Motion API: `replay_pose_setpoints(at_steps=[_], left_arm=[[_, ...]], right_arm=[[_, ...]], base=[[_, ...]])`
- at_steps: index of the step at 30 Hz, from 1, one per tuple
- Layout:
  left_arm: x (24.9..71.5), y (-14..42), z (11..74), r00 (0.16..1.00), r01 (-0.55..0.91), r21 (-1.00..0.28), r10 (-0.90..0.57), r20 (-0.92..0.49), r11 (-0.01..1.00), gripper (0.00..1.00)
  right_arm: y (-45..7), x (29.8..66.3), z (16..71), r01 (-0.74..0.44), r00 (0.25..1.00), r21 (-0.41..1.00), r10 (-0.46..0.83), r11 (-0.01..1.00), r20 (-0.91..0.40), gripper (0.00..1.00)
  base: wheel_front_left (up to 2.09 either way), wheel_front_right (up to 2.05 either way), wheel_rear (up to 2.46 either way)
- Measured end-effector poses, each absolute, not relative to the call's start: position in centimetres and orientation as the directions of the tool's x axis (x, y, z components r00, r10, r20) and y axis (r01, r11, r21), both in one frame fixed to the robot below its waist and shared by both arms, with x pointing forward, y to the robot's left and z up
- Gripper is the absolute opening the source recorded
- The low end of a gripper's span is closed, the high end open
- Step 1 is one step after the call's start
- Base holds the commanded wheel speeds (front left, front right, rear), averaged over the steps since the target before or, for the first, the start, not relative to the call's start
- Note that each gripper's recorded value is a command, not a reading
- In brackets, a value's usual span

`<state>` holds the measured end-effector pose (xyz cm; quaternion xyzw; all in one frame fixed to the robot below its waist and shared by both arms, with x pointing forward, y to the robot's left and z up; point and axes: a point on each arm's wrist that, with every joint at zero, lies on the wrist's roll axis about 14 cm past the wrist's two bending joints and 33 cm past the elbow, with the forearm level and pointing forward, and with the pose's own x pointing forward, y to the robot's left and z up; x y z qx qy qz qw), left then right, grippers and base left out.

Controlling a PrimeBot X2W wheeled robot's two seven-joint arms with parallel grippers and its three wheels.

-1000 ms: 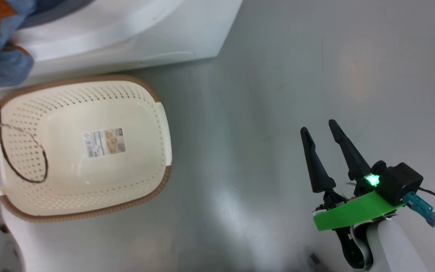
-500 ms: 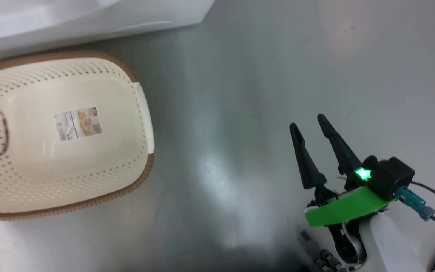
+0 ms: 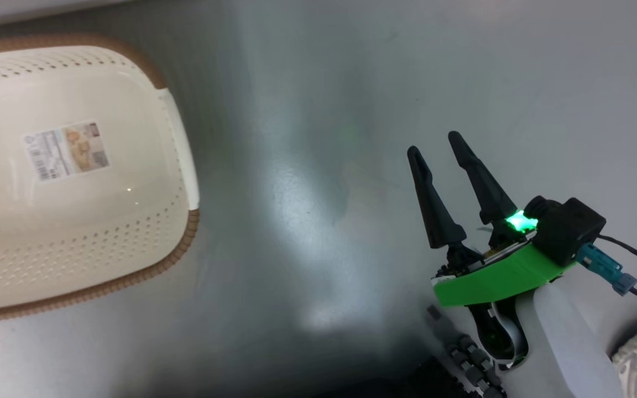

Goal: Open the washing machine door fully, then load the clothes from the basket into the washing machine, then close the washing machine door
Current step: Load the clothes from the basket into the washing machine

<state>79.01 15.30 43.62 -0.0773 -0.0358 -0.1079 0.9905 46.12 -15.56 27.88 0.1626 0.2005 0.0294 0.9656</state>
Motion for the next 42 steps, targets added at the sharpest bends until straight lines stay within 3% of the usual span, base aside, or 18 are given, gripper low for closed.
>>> replay_pose_setpoints(at_steps=[3, 11, 17, 19, 20, 21, 22, 42], left_arm=[[79.4, 14.9, 46.1, 0.95, 0.241, -0.089, -0.216, 0.225, 0.966, 0.0], [79.5, 14.0, 49.6, 0.906, 0.272, -0.038, -0.242, 0.348, 0.962, 0.0], [80.1, 14.9, 46.0, 0.958, 0.235, -0.112, -0.211, 0.193, 0.966, 0.0], [80.2, 15.1, 45.0, 0.968, 0.224, -0.131, -0.205, 0.145, 0.966, 0.42], [80.1, 15.1, 44.7, 0.97, 0.222, -0.141, -0.204, 0.13, 0.965, 0.42], [80.1, 15.0, 44.4, 0.971, 0.223, -0.136, -0.208, 0.116, 0.965, 0.91], [80.1, 14.9, 44.3, 0.972, 0.225, -0.134, -0.212, 0.105, 0.965, 1.0], [76.4, 13.3, 43.8, 0.978, 0.204, -0.187, -0.193, 0.074, 0.961, 1.0]], right_arm=[[-15.9, 46.1, 27.6, 0.018, 0.916, 0.322, 0.113, 0.946, -0.384, 1.0], [-16.2, 46.1, 27.5, 0.038, 0.916, 0.341, 0.104, 0.939, -0.388, 1.0], [-15.8, 46.1, 27.5, 0.035, 0.914, 0.352, 0.112, 0.936, -0.389, 1.0], [-15.7, 46.1, 27.6, 0.033, 0.914, 0.353, 0.115, 0.935, -0.389, 1.0], [-15.7, 46.1, 27.7, 0.032, 0.915, 0.354, 0.115, 0.935, -0.387, 1.0], [-15.7, 46.1, 27.8, 0.031, 0.916, 0.354, 0.115, 0.935, -0.384, 1.0], [-15.7, 46.2, 27.9, 0.03, 0.917, 0.354, 0.115, 0.935, -0.381, 1.0], [-15.2, 47.7, 30.5, 0.0, 0.944, 0.364, 0.12, 0.932, -0.308, 1.0]], base=[[0.0, 0.0, 0.0], [0.0, 0.0, 0.0], [0.0, 0.0, 0.0], [0.0, 0.0, 0.0], [0.0, 0.0, 0.0], [0.0, 0.0, 0.0], [0.0, 0.0, 0.0], [0.0, 0.0, 0.0]])
